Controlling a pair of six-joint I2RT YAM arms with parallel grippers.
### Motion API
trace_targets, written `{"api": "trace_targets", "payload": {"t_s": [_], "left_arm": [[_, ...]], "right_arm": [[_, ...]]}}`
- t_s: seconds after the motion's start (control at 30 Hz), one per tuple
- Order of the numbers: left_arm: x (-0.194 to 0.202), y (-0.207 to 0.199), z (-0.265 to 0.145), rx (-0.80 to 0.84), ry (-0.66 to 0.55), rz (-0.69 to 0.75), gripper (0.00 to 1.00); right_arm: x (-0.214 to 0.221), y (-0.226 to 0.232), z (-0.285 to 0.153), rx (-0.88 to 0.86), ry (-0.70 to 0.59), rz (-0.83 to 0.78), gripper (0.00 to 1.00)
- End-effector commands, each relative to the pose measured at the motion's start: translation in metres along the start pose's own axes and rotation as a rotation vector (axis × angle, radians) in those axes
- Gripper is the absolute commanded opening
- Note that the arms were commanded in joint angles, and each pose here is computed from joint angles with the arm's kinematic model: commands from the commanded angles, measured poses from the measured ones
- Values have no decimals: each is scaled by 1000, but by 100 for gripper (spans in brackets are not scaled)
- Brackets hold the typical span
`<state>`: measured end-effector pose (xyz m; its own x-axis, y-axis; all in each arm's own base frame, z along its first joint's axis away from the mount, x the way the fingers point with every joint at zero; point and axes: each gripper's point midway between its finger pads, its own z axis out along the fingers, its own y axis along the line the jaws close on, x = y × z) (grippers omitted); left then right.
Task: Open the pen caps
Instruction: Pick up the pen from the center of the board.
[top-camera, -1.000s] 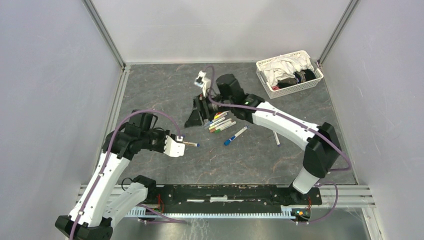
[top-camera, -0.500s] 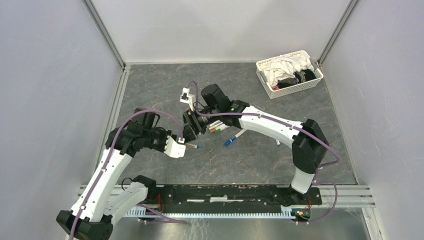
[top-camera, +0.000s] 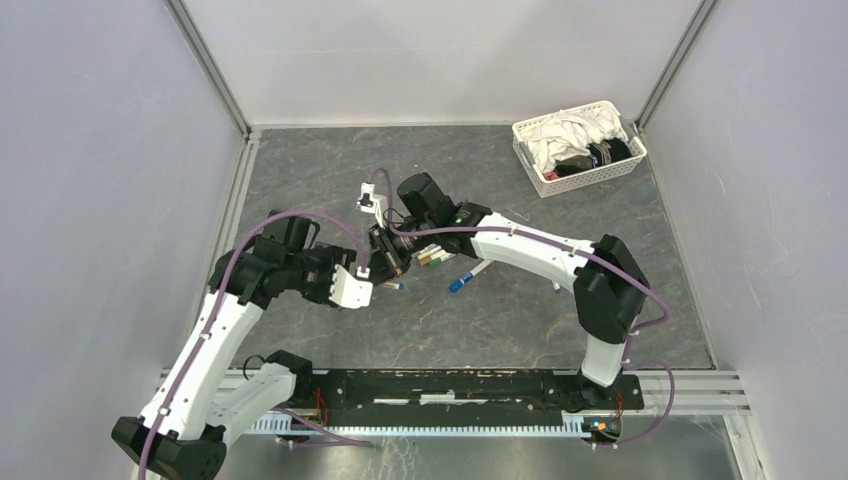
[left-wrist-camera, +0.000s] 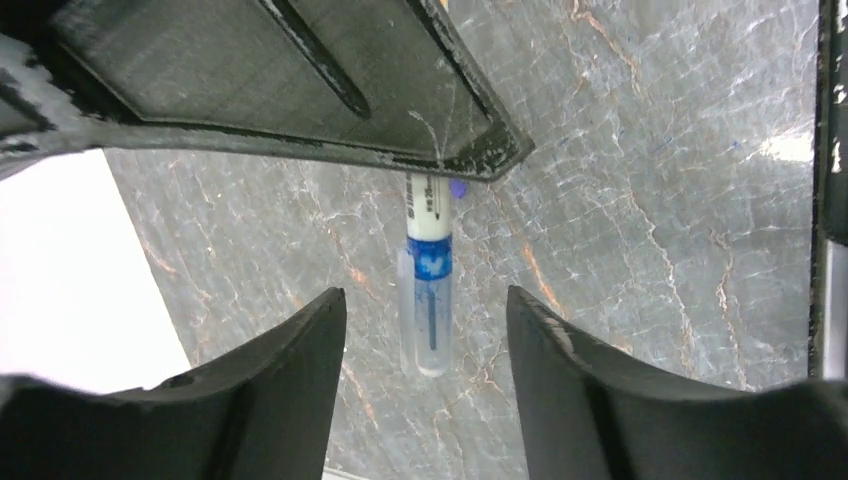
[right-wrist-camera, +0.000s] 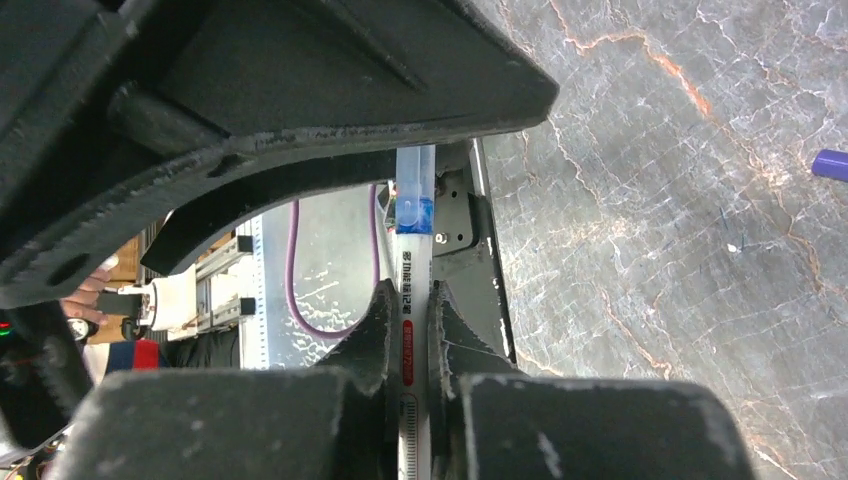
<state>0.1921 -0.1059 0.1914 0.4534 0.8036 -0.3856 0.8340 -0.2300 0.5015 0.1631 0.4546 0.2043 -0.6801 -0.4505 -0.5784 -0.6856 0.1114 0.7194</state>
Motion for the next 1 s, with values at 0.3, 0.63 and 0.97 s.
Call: {"api": "trace_targets", "payload": {"t_s": [0.3, 0.63, 0.97], "left_arm": [[-38, -8, -10, 101, -157, -209, 77], [-24, -13, -1, 124, -107, -191, 57], [-26, -9, 3, 90, -128, -157, 19]], "right_arm": [[-9, 26, -15, -100, -20, -250, 0], [-11, 21, -15, -86, -15, -233, 0], [-19, 23, -10, -112, -50, -202, 15]]}}
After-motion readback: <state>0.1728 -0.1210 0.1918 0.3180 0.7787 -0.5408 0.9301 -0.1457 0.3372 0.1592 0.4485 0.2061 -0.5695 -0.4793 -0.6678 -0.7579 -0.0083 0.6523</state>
